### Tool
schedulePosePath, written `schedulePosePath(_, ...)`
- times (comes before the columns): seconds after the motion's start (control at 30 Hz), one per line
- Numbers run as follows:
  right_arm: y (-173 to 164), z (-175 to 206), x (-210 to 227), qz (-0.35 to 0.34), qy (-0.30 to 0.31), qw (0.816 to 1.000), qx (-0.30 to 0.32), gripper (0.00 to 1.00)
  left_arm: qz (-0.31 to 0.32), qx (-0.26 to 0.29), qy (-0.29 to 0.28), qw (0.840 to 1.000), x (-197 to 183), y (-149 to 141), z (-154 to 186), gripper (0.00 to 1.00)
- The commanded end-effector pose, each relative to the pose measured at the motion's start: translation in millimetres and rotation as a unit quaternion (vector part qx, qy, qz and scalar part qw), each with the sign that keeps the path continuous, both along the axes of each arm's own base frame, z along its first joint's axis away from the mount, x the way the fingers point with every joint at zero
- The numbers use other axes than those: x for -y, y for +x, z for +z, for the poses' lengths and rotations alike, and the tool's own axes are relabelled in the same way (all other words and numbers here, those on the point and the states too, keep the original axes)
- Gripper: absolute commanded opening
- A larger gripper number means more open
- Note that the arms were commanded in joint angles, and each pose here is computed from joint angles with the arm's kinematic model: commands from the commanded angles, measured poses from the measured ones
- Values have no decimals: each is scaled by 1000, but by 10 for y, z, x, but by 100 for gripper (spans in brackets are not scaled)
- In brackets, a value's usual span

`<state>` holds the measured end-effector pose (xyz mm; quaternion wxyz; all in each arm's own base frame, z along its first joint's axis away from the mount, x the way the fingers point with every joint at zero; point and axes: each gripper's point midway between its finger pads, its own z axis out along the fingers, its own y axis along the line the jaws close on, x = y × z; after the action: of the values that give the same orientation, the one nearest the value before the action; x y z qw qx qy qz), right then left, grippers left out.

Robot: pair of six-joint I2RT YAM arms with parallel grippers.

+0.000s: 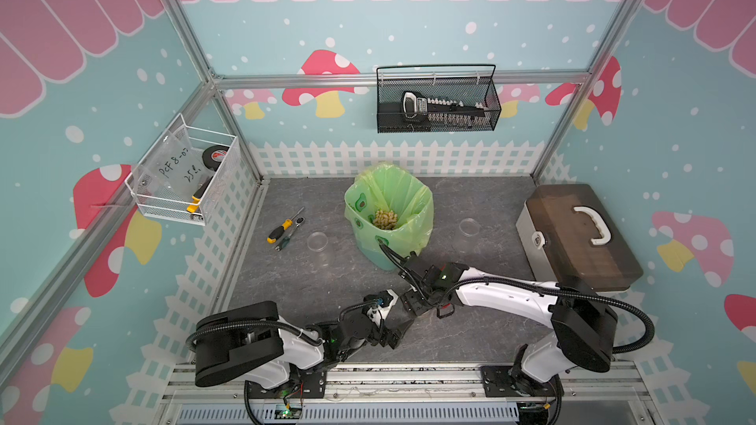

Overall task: Empty moldy peanuts from jars
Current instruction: Pick up the jar from the center of the board.

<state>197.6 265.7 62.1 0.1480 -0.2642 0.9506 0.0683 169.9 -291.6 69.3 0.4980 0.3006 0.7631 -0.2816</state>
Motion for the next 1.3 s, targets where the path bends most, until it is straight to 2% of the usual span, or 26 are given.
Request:
schedulePosePath(0.0,4,123,-34,4,7,1000,6,69,-8,0,-5,1000,47,-21,50,99)
schedulePosePath(0.1,9,214,-40,8,16,1000,13,62,-15,-2,-3,1000,66,-39,45,99)
schedulePosePath(0.33,52,448,-66,22,52,998,15,58,-25,2,10,1000,113,-44,95,99)
schedulePosePath(0.7,-95,915,-327,76,142,987,-3,58,-45,30,-27,998,175,-62,457,99)
schedulePosePath(0.9,-205,1154,-363,95,182,979,-5,58,-32,36,-23,999,88,22,501,99)
schedulePosePath(1.27,-325,1254,-454,115,219,969,-24,58,-40,48,-23,998,149,50,637,99)
